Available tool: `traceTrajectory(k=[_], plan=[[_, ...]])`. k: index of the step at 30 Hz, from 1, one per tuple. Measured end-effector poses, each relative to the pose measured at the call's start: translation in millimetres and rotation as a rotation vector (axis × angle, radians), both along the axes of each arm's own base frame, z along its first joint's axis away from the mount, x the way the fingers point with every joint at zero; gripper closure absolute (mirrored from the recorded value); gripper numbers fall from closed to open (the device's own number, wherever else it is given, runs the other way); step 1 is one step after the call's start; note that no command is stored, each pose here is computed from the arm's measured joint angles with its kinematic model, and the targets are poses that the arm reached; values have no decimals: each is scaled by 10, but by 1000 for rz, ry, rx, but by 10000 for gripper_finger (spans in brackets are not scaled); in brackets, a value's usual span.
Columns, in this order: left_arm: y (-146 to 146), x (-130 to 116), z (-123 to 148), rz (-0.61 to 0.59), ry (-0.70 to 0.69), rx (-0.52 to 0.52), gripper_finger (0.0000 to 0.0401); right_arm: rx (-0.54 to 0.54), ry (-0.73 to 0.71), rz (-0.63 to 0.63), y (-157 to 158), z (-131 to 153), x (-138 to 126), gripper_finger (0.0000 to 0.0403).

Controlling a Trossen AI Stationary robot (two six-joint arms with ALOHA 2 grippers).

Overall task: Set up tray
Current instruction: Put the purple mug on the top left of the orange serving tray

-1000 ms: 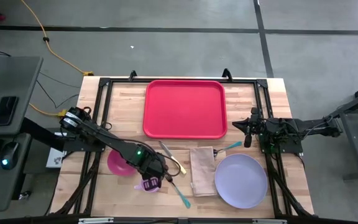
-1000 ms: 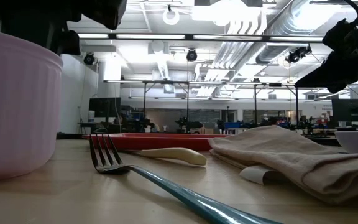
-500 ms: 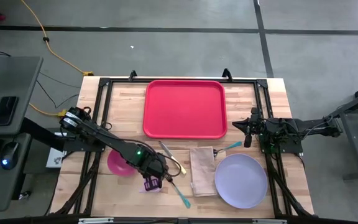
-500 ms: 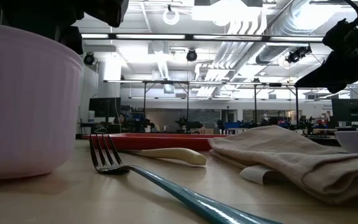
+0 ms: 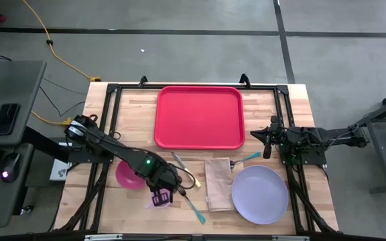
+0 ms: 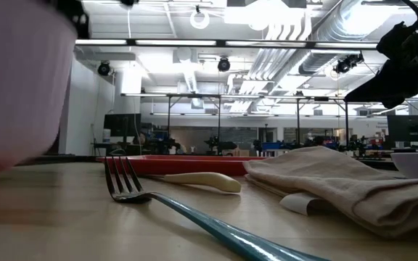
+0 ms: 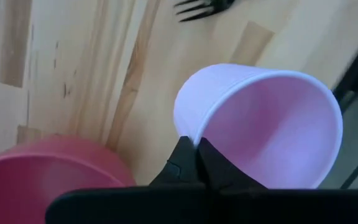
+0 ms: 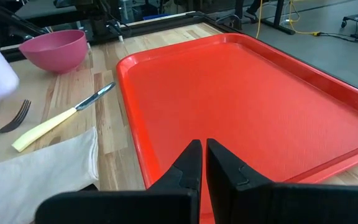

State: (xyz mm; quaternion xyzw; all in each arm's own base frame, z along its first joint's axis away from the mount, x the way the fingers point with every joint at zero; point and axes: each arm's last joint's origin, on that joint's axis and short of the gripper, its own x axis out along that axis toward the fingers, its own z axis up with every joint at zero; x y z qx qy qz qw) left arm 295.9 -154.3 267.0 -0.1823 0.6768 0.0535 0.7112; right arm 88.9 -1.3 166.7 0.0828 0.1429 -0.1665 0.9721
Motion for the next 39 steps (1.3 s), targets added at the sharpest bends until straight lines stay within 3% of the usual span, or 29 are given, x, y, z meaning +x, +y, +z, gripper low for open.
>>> traceTrajectory(k=[8, 18, 28, 39], plan=[[163, -8, 688, 38, -26, 21, 390, 0, 0, 0, 0, 0, 0, 402], [836, 39, 1361, 167, -177, 5, 390, 0, 0, 0, 0, 0, 0, 402], [1674, 108, 1447, 276, -235, 59, 390, 0, 0, 0, 0, 1, 0, 402], [2562, -63, 1447, 469, -232, 149, 390, 0, -1, 0, 0, 1, 0, 402]])
